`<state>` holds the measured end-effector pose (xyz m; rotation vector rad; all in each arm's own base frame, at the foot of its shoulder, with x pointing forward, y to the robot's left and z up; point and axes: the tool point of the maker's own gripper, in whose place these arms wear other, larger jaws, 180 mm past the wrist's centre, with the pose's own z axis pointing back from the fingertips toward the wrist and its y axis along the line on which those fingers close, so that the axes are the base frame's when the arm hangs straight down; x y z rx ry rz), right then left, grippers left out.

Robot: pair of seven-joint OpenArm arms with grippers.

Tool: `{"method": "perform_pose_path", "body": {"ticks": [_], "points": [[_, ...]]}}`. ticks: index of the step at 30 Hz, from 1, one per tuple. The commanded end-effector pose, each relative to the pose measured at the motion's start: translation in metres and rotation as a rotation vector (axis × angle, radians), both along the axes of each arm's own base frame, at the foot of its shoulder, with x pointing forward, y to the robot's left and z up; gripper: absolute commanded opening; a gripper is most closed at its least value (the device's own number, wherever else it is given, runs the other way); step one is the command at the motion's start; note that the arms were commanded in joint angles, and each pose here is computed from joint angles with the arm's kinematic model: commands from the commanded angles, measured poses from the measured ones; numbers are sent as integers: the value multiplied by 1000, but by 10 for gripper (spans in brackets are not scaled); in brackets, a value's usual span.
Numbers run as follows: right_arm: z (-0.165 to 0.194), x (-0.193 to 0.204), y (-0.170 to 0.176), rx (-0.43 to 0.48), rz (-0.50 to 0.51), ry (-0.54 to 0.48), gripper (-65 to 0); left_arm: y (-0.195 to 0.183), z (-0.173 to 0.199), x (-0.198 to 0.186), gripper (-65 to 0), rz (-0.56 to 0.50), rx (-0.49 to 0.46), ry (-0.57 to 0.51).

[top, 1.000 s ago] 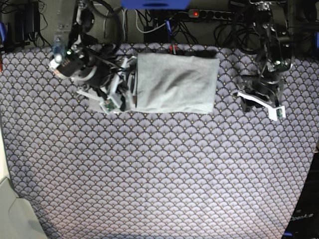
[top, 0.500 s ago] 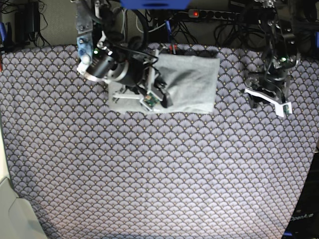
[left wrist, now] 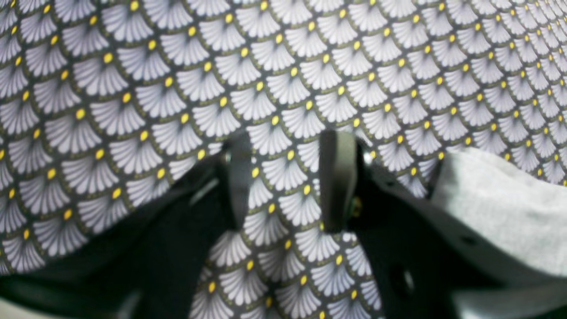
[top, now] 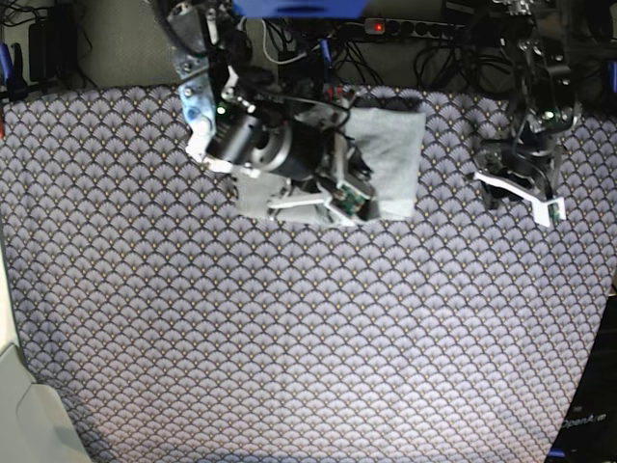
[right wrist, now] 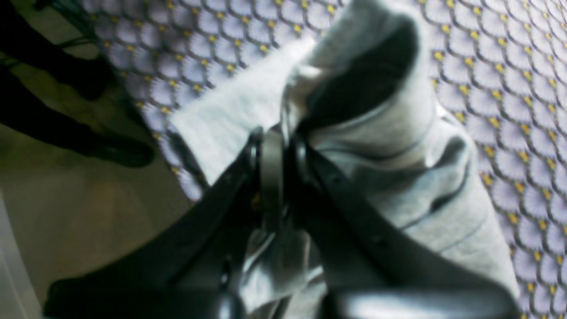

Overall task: Fold the T-shirt properly
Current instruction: 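Lift the strip end with the right gripper and fold it onto the middle, then press the folded stack flat with the right gripper and release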

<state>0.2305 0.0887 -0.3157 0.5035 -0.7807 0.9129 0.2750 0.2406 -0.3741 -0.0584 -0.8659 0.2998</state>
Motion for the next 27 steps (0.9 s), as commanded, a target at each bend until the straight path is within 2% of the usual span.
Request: {"method": "perform_pose_path", "body": {"ticks": [1,7,11,18,23,27], "points": [[11,3,11,53,10,-18,-650,8,10,1,-403,12,20,-34],[-13,5,28,22,79,43,-650,33,13,-6,-403,73,38,-31],[-18,9,29,10,85,54,-650,47,10,-17,-403,112,24,44],[-30,17,35,19,93,78,-650,55,9,-24,-403,134,26,59],[-29,14,47,8,146,66,-533,55,8,-24,-403,135,22,62],[-28,15,48,13,147,63,-432,54,8,-25,-403,135,20,66]]}}
